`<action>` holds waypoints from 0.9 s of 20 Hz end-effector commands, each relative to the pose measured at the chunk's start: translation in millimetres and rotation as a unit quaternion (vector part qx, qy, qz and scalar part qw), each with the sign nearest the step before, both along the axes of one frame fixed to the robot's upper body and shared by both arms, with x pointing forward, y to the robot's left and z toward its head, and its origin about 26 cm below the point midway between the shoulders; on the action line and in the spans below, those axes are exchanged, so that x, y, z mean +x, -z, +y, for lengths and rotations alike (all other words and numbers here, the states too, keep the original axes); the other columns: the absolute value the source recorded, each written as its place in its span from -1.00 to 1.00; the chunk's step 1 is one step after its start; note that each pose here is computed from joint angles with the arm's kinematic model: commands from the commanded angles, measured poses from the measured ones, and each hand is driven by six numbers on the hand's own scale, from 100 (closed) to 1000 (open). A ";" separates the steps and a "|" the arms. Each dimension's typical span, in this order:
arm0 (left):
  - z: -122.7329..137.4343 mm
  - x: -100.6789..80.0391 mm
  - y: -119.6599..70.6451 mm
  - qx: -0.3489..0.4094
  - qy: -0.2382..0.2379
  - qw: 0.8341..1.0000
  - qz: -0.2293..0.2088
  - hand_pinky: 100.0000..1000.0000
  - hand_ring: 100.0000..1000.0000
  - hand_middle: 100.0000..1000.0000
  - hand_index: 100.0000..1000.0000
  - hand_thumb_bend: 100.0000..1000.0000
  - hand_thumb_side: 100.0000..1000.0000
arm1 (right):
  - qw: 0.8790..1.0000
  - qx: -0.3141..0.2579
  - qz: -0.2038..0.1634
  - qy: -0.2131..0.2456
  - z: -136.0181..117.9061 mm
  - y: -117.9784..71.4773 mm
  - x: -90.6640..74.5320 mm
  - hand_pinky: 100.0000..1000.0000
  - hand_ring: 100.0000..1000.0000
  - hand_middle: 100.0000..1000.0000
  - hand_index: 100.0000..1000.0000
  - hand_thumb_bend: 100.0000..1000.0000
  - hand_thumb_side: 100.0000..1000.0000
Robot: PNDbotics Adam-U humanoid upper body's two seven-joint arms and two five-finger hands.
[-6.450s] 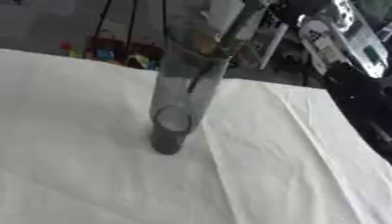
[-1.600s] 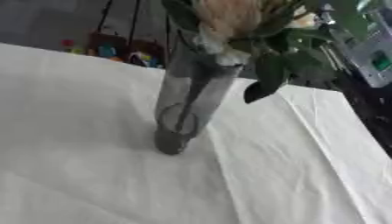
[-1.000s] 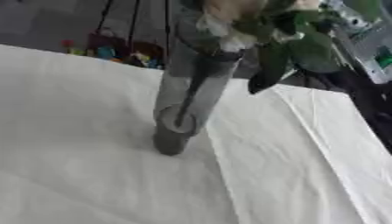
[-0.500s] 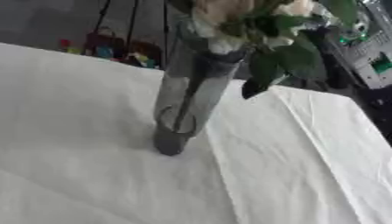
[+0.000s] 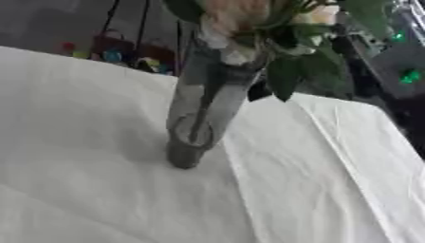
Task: Arrange flowers into the vase.
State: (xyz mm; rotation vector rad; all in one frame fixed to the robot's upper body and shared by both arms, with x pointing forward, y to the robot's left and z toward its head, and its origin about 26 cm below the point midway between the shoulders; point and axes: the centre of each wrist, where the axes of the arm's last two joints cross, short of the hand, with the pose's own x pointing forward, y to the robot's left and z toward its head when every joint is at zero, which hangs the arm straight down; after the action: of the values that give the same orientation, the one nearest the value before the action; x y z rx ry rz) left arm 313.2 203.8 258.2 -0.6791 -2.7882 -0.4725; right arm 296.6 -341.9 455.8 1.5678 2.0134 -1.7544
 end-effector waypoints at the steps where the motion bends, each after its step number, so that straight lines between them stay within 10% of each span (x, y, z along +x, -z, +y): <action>1: -0.5 -2.8 -6.8 0.008 0.005 1.000 -0.012 0.51 0.32 0.36 0.68 -1.00 0.80 | 1.000 -0.003 -0.005 0.012 -13.1 -8.7 -5.3 1.00 1.00 1.00 1.00 0.57 0.08; 13: -0.7 -3.1 -4.3 0.023 0.006 1.000 -0.008 0.51 0.32 0.37 0.68 -1.00 0.79 | 0.997 -0.013 0.075 0.006 -26.2 -25.1 -19.2 1.00 1.00 1.00 1.00 0.48 -0.13; 18: 0.7 -3.0 -4.6 0.021 0.009 1.000 -0.005 0.51 0.32 0.36 0.68 -1.00 0.79 | 0.992 -0.081 -0.017 0.098 -16.1 -30.7 -34.5 1.00 1.00 1.00 1.00 -0.13 -0.35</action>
State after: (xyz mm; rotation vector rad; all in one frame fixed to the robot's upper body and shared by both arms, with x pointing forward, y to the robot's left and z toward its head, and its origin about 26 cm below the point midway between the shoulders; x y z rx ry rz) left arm 312.9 202.8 257.7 -0.6956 -2.7641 -0.5121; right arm 281.0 -358.4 470.6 1.6534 1.8541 -1.9449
